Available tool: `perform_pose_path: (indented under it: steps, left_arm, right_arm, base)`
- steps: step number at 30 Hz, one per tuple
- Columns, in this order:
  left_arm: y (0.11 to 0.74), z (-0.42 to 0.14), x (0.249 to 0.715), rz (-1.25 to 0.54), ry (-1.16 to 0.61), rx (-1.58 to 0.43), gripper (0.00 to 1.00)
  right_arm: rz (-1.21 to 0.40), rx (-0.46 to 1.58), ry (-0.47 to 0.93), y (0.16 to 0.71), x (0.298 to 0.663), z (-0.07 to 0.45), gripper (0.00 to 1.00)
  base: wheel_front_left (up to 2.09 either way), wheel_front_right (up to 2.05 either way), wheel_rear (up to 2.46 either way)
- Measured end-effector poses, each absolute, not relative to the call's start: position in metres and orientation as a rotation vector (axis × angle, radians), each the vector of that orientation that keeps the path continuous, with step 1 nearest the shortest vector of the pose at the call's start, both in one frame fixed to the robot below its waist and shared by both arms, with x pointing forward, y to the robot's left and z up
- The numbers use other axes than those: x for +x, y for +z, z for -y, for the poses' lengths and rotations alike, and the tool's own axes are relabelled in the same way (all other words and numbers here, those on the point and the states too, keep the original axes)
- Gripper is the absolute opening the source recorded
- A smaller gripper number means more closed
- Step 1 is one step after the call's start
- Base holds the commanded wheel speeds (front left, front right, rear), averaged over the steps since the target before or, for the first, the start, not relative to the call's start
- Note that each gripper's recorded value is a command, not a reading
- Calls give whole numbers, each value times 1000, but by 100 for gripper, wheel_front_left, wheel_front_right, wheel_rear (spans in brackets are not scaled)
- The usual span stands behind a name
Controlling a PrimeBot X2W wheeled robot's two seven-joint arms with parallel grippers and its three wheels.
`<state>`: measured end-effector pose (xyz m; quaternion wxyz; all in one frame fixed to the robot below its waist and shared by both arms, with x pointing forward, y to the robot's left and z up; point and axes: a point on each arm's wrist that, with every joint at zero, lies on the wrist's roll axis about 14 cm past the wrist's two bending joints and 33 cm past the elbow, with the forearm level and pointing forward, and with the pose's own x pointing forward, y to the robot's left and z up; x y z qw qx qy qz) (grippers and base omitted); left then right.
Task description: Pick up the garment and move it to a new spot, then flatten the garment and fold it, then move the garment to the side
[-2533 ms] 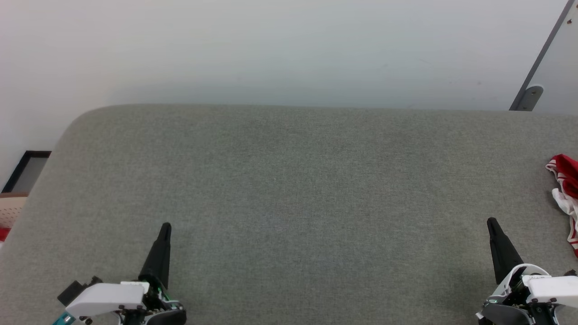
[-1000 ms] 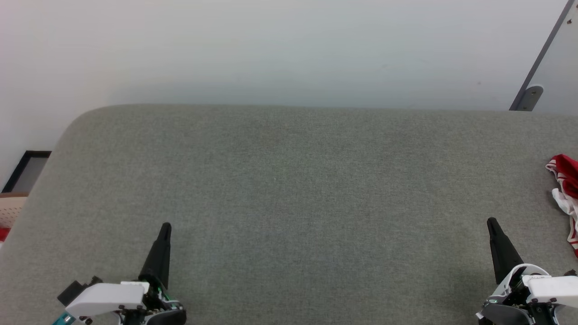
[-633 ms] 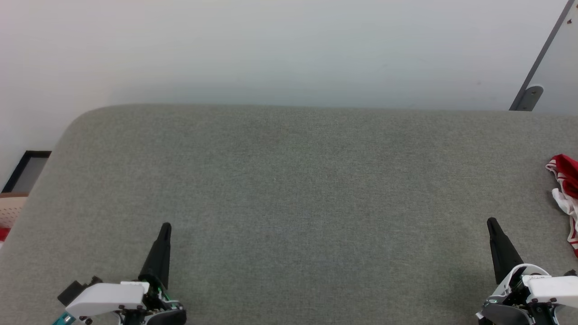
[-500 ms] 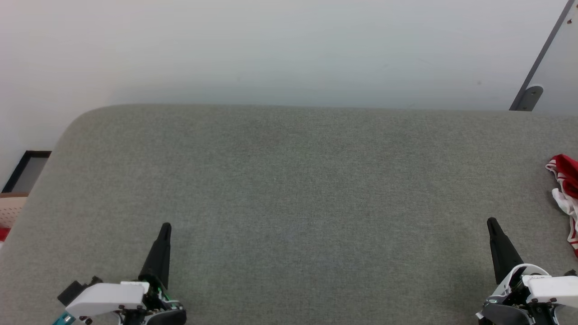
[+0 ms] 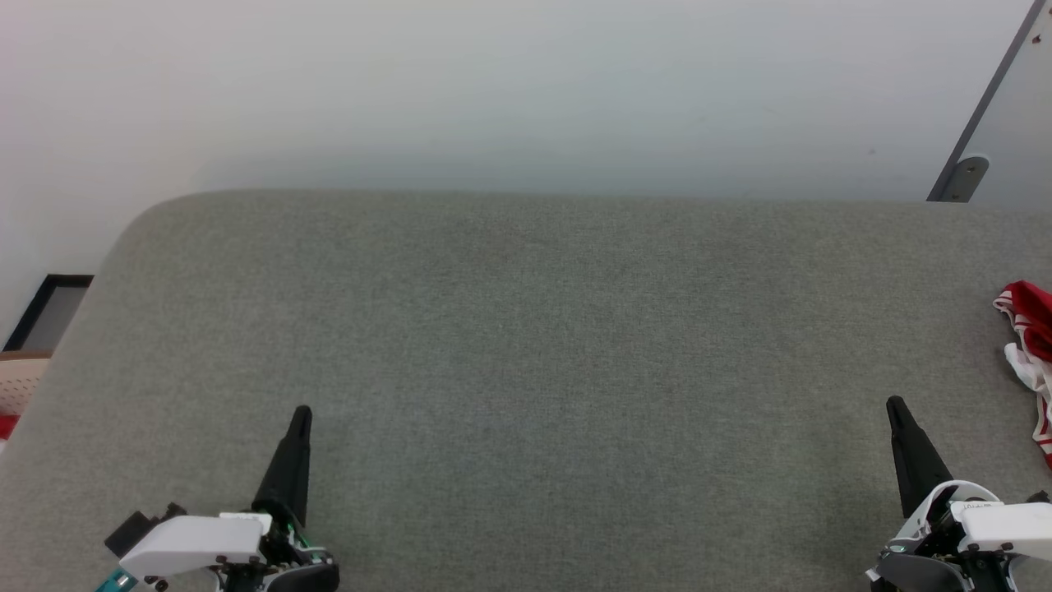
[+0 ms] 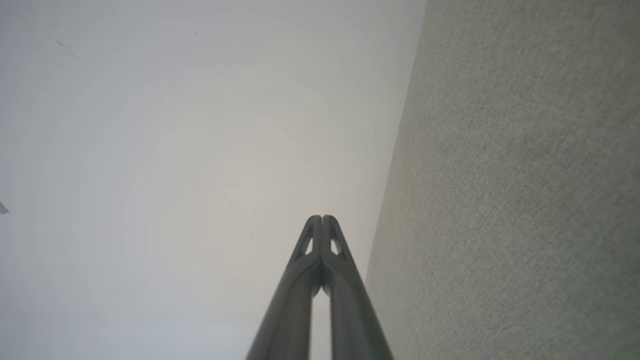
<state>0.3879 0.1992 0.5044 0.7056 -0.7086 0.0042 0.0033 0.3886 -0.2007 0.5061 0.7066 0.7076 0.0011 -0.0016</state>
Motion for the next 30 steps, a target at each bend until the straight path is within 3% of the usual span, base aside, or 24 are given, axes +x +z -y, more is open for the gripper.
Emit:
perform_pose_path:
  steps: [30]
  left_arm:
    - [504,-199,388,-9,7,-1575,0]
  right_arm:
    - [-3,1572,-3,506,389,201,0]
  base:
    - [0,0,0]
